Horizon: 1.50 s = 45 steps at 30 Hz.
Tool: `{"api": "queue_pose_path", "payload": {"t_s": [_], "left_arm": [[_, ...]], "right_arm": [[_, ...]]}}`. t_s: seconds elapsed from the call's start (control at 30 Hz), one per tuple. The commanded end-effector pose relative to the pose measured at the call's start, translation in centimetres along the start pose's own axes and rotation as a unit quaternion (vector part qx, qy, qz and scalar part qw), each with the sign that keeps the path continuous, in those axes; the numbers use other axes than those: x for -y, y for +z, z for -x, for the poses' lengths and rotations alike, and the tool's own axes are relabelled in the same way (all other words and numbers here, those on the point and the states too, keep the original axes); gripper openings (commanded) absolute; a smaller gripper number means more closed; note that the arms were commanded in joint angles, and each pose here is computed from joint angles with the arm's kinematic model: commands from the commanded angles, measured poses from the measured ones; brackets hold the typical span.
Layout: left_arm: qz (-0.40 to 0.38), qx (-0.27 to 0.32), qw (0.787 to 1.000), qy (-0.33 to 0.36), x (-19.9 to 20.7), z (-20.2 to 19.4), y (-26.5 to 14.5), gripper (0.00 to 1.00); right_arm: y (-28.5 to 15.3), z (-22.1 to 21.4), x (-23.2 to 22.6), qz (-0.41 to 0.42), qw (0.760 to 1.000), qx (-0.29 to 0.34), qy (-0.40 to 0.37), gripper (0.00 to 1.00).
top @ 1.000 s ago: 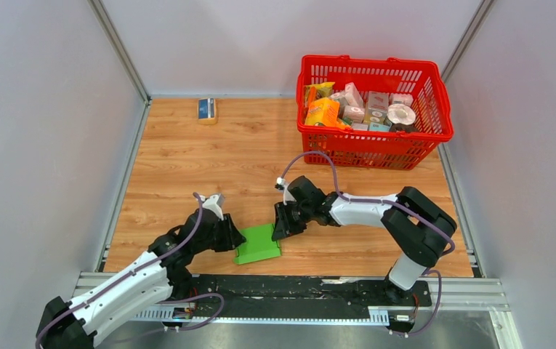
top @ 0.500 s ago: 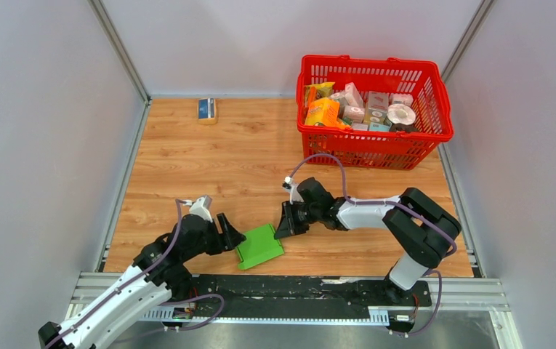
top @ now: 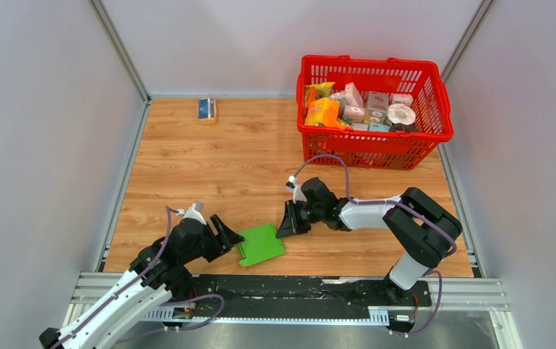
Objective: Fold the paper box
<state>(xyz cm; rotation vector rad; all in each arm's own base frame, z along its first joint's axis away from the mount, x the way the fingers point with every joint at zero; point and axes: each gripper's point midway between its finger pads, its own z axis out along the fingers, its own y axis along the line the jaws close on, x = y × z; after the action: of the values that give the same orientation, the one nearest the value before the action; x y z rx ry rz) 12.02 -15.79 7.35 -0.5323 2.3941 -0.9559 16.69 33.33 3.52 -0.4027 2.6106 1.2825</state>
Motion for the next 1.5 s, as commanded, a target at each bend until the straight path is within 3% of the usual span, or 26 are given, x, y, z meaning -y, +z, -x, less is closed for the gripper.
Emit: {"api": "queue_pose_path", "payload": {"t_s": [0.0,0.13,0.27,0.43,0.63,0.73,0.77,0.83,0.87,0.9,0.97,1.1,1.17,1.23,1.27,1.47], "left_arm": [[-0.016,0.001,0.998,-0.062,0.9,0.0,0.9,0.74],[-0.038,-0.030,0.994,-0.103,1.0,-1.3,2.9,0.73],[-0.049,-0.018,0.992,-0.112,1.6,-0.8,3.6,0.68],[-0.084,0.007,0.986,-0.144,2.6,0.1,4.2,0.51],[-0.080,0.005,0.983,-0.165,1.9,-0.1,4.2,0.32],[-0.086,-0.002,0.979,-0.184,1.9,-0.3,4.1,0.28],[-0.086,-0.004,0.977,-0.197,2.0,-0.4,4.0,0.28],[-0.082,-0.012,0.973,-0.216,1.8,-0.6,3.7,0.28],[-0.075,-0.019,0.967,-0.242,1.6,-0.9,3.7,0.28],[-0.085,-0.024,0.963,-0.254,2.1,-0.9,3.3,0.28],[-0.083,-0.031,0.954,-0.286,2.1,-0.9,3.0,0.28],[-0.094,-0.038,0.943,-0.317,2.8,-0.7,1.8,0.27],[-0.095,-0.046,0.939,-0.327,2.8,-1.0,1.6,0.23],[-0.101,-0.057,0.936,-0.333,3.2,-1.2,1.2,0.21],[-0.093,-0.062,0.936,-0.335,2.9,-1.5,1.2,0.20],[-0.121,-0.072,0.932,-0.333,4.2,-1.3,-0.4,0.19]], "right_arm": [[0.1,-0.8,3.5,-0.061,0.998,0.006,0.010,0.09],[0.1,-0.9,3.6,-0.063,0.998,0.005,0.009,0.08],[0.1,-0.9,3.7,-0.064,0.998,0.008,0.008,0.08],[0.1,-0.7,3.4,-0.061,0.998,0.008,0.006,0.10],[-2.0,1.2,2.5,-0.090,0.994,0.038,-0.049,0.29],[-4.0,2.1,1.8,-0.117,0.986,0.053,-0.102,0.43],[-4.5,1.7,1.3,-0.125,0.983,0.049,-0.126,0.53],[-6.1,3.0,-0.9,-0.138,0.962,0.091,-0.219,0.64],[-5.8,1.6,-2.9,-0.133,0.949,0.088,-0.271,0.74],[-6.4,2.2,-3.4,-0.161,0.929,0.115,-0.311,0.75],[-7.0,0.8,-7.6,-0.141,0.890,0.145,-0.409,0.80],[-7.5,-0.2,-11.2,-0.126,0.843,0.183,-0.490,0.81],[-7.1,-0.7,-12.2,-0.129,0.818,0.172,-0.533,0.81],[-6.8,-0.4,-12.1,-0.155,0.800,0.171,-0.554,0.81],[-6.3,-0.7,-12.1,-0.168,0.779,0.163,-0.582,0.81],[-6.6,1.5,-13.3,-0.259,0.699,0.236,-0.623,0.71]]}}
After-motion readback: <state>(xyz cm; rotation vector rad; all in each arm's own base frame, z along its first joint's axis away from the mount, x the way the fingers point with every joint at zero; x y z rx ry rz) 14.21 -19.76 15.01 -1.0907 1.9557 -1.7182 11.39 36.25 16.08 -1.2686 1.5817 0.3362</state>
